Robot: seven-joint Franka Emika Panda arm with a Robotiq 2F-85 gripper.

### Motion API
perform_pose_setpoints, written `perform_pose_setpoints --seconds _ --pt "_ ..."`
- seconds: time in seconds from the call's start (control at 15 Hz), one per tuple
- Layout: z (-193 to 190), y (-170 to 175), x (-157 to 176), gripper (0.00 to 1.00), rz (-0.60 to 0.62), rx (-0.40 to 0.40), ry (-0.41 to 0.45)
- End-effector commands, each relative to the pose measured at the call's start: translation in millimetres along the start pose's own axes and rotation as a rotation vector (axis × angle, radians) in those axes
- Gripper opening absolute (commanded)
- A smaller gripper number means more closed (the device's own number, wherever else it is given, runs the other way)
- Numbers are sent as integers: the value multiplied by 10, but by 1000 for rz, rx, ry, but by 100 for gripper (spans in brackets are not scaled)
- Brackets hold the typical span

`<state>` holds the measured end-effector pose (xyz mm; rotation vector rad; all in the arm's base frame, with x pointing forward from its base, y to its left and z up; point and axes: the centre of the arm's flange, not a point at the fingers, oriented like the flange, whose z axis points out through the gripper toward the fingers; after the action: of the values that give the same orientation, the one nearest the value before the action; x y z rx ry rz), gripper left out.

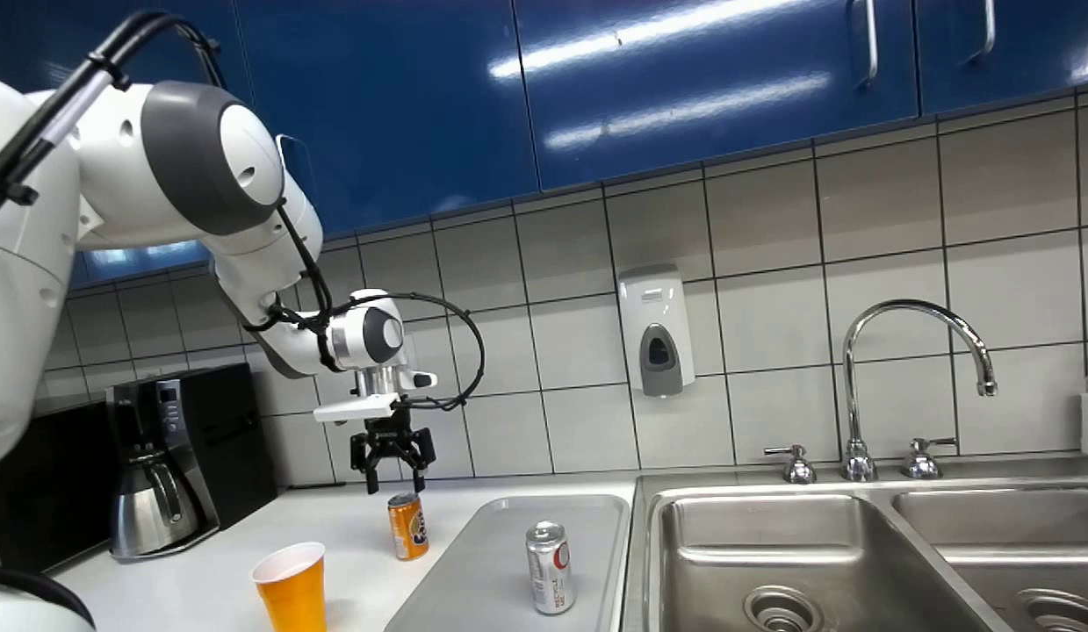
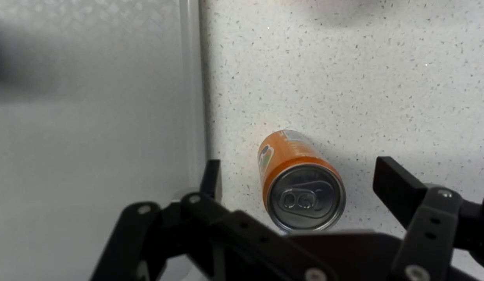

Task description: Put the orange can on the grey tray

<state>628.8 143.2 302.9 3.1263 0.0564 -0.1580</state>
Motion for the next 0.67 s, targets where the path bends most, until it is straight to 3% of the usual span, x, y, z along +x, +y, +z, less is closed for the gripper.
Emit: perform_pose_setpoints --seconds 0.0,0.6 --pt "-9 -37 237 100 -43 -16 -12" --pt "185 -73 316 100 -70 -10 -14"
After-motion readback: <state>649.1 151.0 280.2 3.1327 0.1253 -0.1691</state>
